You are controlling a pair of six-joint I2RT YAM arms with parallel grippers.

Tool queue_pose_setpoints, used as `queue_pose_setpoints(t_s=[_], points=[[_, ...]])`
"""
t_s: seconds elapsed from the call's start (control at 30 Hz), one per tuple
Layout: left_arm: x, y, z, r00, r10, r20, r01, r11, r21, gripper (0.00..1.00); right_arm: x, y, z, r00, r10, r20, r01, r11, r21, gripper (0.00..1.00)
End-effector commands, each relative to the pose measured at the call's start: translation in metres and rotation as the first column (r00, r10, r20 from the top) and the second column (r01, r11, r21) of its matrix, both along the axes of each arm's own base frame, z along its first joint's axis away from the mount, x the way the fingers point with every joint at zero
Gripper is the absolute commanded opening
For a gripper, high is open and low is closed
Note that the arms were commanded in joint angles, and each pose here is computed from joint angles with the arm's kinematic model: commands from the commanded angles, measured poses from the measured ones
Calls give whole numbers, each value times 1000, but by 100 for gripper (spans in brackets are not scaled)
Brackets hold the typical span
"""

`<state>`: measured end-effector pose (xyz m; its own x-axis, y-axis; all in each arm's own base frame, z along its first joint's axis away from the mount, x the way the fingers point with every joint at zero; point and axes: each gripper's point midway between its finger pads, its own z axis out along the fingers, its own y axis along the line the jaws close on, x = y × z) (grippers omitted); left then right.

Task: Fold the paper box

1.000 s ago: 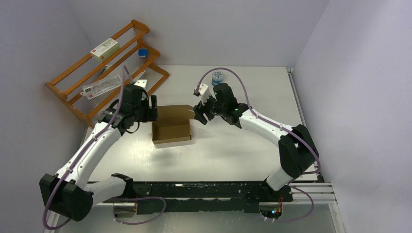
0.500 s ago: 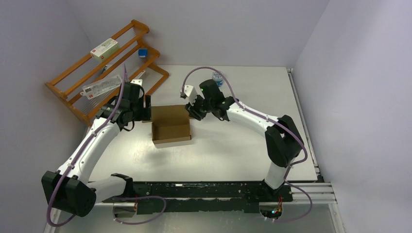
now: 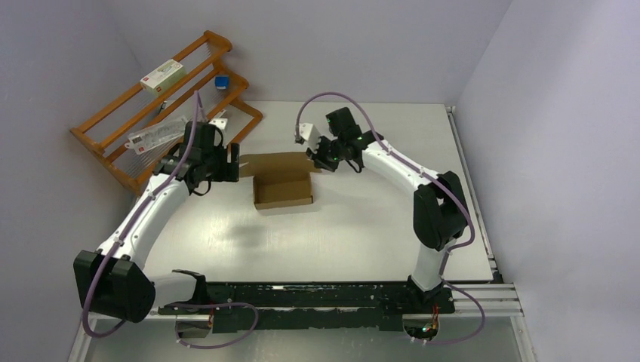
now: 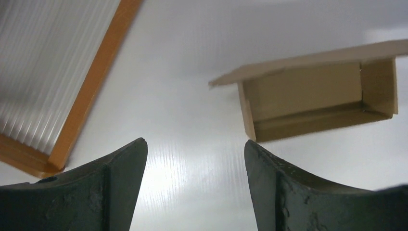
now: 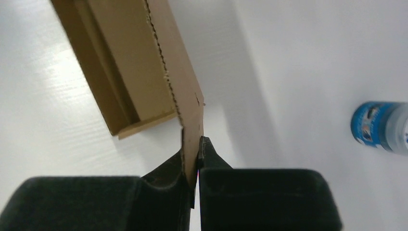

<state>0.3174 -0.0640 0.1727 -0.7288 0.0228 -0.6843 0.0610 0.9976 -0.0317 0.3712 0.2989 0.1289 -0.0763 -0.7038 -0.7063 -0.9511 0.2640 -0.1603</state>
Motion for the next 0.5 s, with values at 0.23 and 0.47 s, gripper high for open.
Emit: queue_pose_setpoints(t_s=[0.23,0.47], points=[[49,-42,21,959,-270,87,275,960,-48,76,1,-45,-3,987,159,-22,-159,986,-39,3],[70,-48,1,914,-388,117,386,922,34,75,1,-57,-7,981,191,-42,-192,980,-41,6]])
